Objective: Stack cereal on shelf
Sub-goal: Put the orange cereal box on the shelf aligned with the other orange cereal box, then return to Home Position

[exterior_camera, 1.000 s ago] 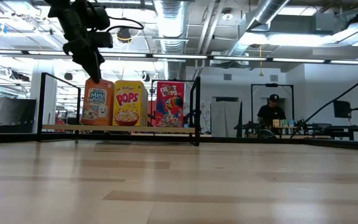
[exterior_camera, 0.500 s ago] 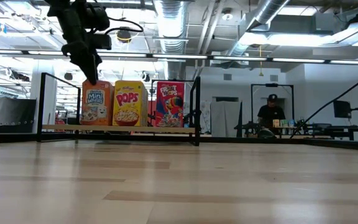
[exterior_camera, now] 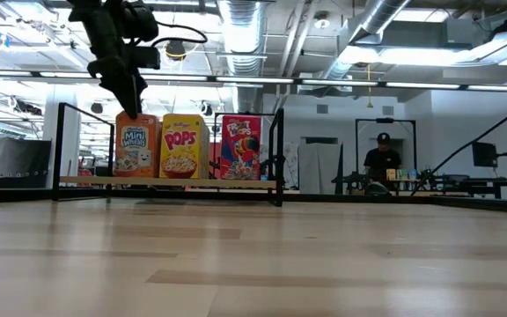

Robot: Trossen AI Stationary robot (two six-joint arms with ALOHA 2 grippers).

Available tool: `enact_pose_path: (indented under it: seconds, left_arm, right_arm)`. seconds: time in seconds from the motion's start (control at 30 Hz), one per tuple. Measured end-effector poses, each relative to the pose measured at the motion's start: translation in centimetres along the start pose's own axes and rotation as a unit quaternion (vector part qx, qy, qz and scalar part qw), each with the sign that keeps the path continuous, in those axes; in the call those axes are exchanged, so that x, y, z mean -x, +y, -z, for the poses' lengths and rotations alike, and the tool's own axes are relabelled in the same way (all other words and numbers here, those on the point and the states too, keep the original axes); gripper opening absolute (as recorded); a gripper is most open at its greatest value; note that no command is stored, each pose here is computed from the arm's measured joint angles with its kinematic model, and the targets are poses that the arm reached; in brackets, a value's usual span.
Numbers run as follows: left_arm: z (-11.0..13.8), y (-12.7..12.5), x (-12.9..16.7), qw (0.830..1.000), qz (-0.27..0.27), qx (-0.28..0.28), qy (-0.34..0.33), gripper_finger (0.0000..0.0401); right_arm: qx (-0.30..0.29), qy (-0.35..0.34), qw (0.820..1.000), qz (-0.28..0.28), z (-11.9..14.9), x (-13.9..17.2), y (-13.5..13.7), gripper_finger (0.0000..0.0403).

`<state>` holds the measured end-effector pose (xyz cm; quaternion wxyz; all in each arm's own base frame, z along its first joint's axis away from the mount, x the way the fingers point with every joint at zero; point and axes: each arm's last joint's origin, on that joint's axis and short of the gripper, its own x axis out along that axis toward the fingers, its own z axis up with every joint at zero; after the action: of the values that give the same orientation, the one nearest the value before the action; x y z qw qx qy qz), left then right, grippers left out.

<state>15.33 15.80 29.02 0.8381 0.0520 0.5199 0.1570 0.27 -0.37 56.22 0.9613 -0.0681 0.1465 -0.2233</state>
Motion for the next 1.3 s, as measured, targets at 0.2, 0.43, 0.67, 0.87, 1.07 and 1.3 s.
enact_pose_path:
  seconds: [0.2, 0.43, 0.67, 0.87, 1.07, 1.3]
  left_arm:
    - [-0.2, -0.4, 0.4, 1.0, -0.027, -0.008, 0.01, 0.0238]
    - [-0.5, -0.3, 1.9, 0.999, -0.042, 0.021, -0.014, 0.0248]
    - [-1.5, 0.0, 4.7, 0.996, -0.077, 0.024, -0.026, 0.0259]
    - [-3.3, -0.4, 8.4, 0.991, -0.08, 0.079, -0.066, 0.0261]
    - [-5.6, -0.7, 14.2, 0.953, -0.073, 0.231, -0.183, 0.0261]
    - [-6.4, -1.2, 20.6, 0.898, -0.033, 0.329, -0.29, 0.0261]
  right_arm:
    - [0.0, 0.0, 1.0, 0.0, 0.0, 0.0, 0.0, 0.0232]
    - [0.0, 0.0, 1.0, 0.0, 0.0, 0.0, 0.0, 0.0232]
    - [0.0, 0.0, 1.0, 0.0, 0.0, 0.0, 0.0, 0.0232]
    - [0.003, -0.005, 1.0, 0.001, -0.1, 0.0, 0.0, 0.0232]
    - [-0.009, -0.008, 1.0, 0.001, -0.1, 0.1, 0.0, 0.0232]
    - [-0.011, 0.017, 1.0, -0.003, 0.4, 0.1, 0.1, 0.0232]
